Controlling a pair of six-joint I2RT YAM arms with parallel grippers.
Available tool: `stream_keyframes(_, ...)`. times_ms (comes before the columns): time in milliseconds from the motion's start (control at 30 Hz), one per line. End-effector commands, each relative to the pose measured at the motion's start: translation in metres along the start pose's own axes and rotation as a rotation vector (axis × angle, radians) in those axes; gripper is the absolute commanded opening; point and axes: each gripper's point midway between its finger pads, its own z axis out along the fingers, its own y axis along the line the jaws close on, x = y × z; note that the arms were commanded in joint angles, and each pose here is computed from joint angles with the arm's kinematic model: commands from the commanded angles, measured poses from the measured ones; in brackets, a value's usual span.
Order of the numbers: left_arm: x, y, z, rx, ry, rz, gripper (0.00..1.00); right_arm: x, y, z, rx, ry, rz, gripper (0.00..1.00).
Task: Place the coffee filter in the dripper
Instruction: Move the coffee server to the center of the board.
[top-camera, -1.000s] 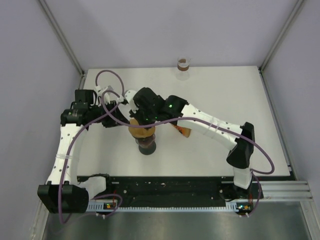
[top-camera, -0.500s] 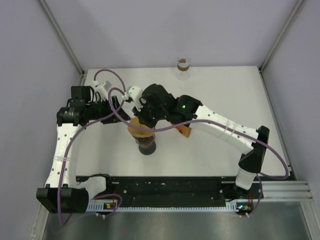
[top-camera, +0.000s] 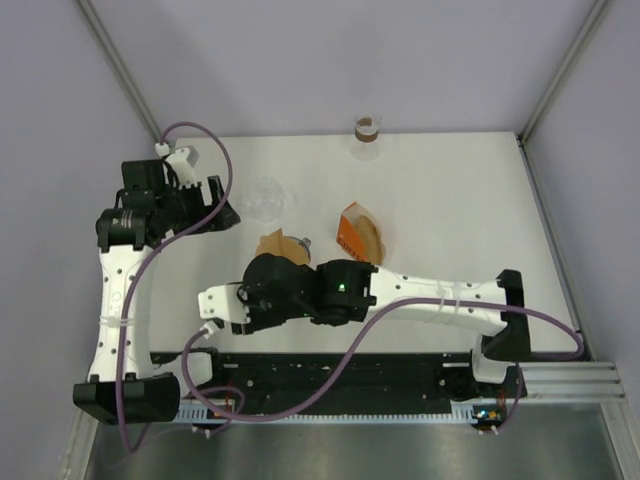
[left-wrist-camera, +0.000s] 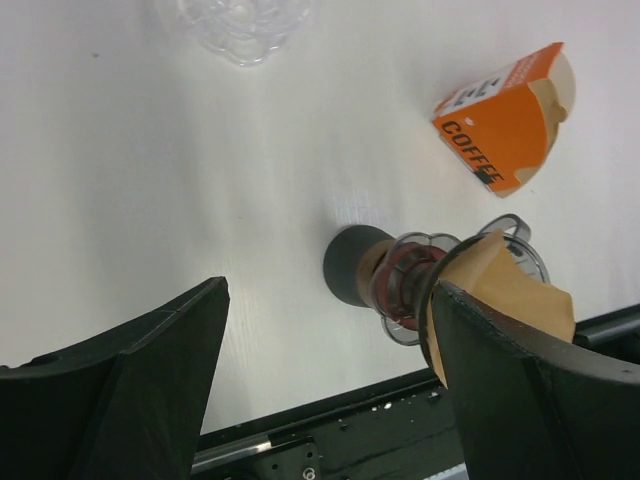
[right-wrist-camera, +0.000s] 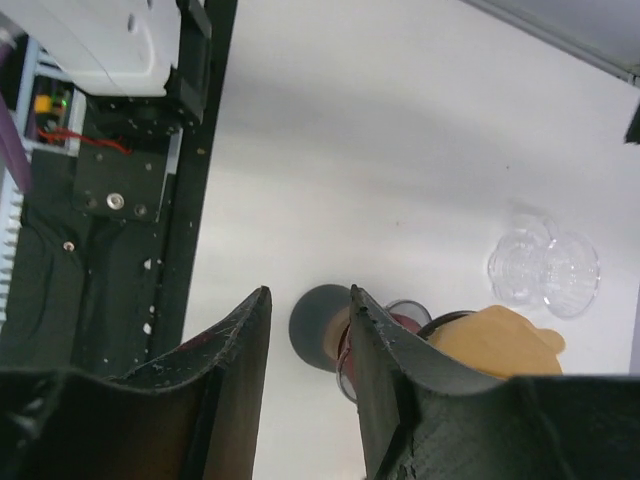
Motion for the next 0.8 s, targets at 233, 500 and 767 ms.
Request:
stream_keyframes(233, 0.005, 0.024, 0.012, -0.063, -0.004, -0.013, 0.88, 0.006, 0.018, -0.022, -0.060, -0.060, -0.015, 0.42)
stream_keyframes(500, 0.015, 0.027, 0.023, -0.033, 0.030, -0.055, 0.86, 0.037, -0.002, -0.063, -0.047, -0.299, 0.397, 0.48)
stream_keyframes(767, 0.020, 0.029, 0.027, -0.017, 0.039, -0.086, 0.84, 0.130, -0.017, -0.058, 0.033, -0.373, 0.821, 0.52)
